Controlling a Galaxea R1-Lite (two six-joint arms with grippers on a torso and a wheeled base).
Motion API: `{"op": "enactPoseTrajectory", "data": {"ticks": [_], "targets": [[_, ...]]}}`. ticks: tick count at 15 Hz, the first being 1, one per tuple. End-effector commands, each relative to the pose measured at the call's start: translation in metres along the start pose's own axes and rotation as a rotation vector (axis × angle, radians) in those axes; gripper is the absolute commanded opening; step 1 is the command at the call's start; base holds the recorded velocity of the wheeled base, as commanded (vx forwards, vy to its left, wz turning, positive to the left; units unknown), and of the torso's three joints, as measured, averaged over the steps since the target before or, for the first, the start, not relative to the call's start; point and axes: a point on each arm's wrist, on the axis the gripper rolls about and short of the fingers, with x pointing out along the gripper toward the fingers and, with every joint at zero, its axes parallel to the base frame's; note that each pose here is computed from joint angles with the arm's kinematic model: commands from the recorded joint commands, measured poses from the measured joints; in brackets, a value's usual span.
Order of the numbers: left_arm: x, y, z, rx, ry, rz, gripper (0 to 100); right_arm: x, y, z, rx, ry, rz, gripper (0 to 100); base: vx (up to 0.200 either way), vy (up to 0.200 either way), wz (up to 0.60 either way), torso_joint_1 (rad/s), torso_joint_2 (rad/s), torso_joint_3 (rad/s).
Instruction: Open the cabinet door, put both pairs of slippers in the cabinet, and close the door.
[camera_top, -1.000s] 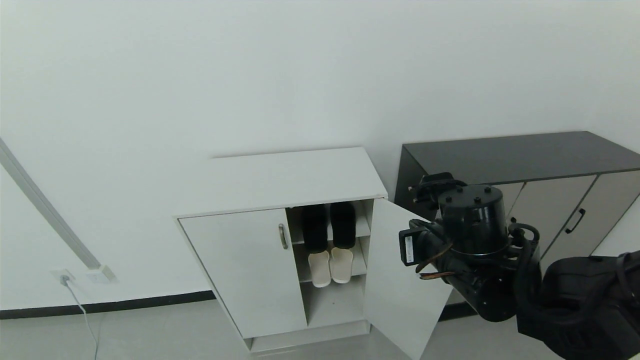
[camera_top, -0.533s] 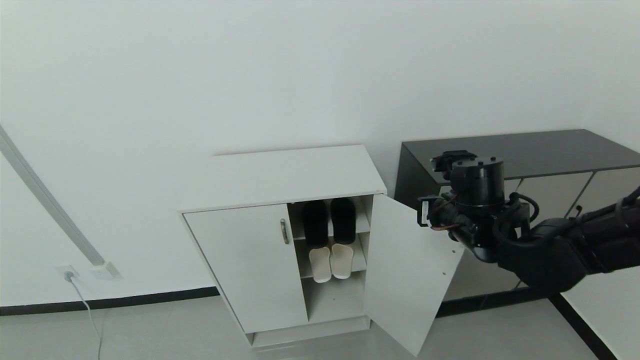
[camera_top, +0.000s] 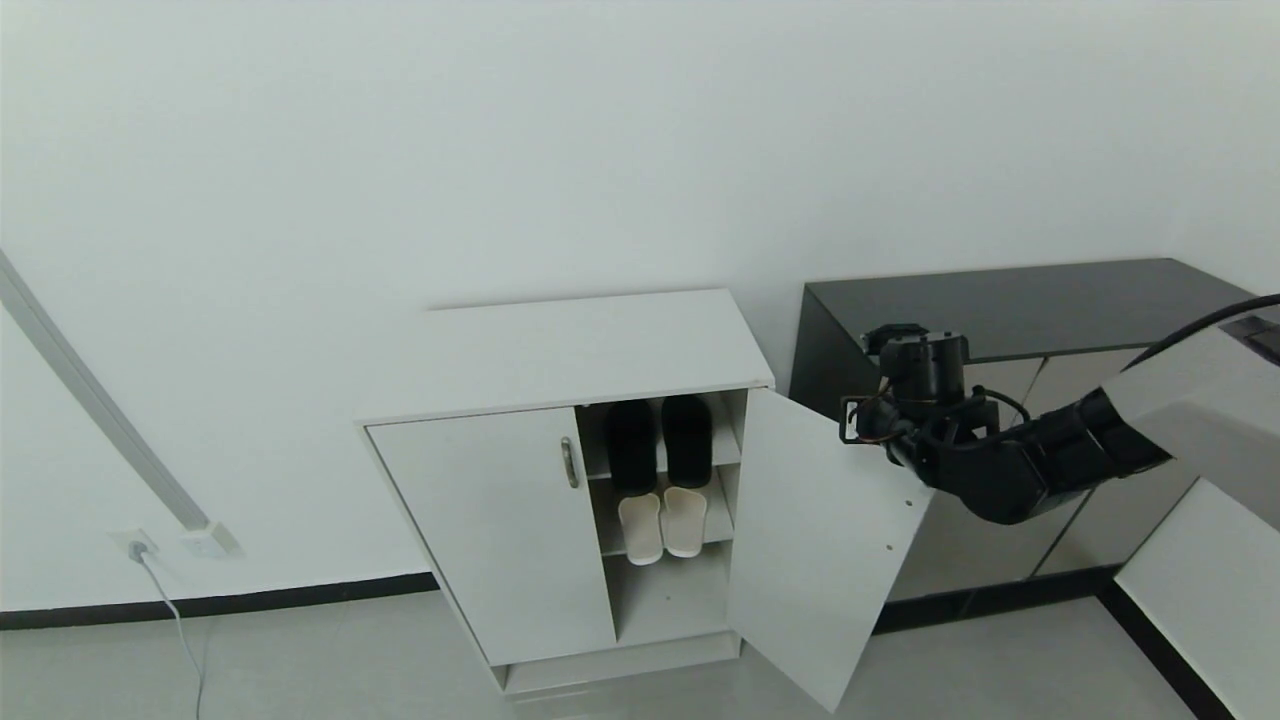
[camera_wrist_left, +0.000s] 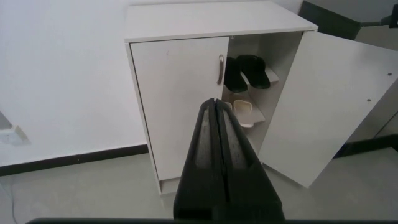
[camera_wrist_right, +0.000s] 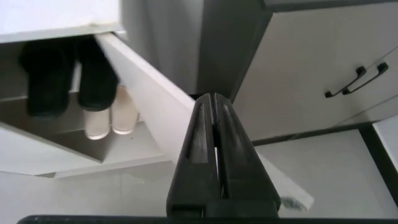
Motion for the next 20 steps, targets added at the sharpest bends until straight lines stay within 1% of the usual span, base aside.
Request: {"op": "enactPoseTrajectory", "data": {"ticks": [1,6,13,16,20], "targets": [[0.0,0.0,0.0,-0.001,0.001,0.0,0,0.021,-0.004,-0.019,-0.01,0.04,-0.026,0,0.0,0.0,0.0,0.0,0.0,0.0],[0.0,0.0,0.0,-0.001,0.001,0.0,0,0.039,-0.014,-0.03,-0.006,0.061,-0.045,0,0.0,0.0,0.0,0.0,0.0,0.0],[0.0,0.0,0.0,-0.001,0.001,0.0,0,0.038,-0.011,-0.035,-0.023,0.093,-0.042,0,0.0,0.0,0.0,0.0,0.0,0.0],[0.0,0.0,0.0,-0.001,0.001,0.0,0,0.025,0.002,-0.033,-0.033,0.09,-0.008,0,0.0,0.0,0.0,0.0,0.0,0.0],[0.0,0.0,0.0,-0.001,0.001,0.0,0,-0.013,0.039,-0.039,-0.046,0.109,0.096,0,0.0,0.0,0.0,0.0,0.0,0.0]]}}
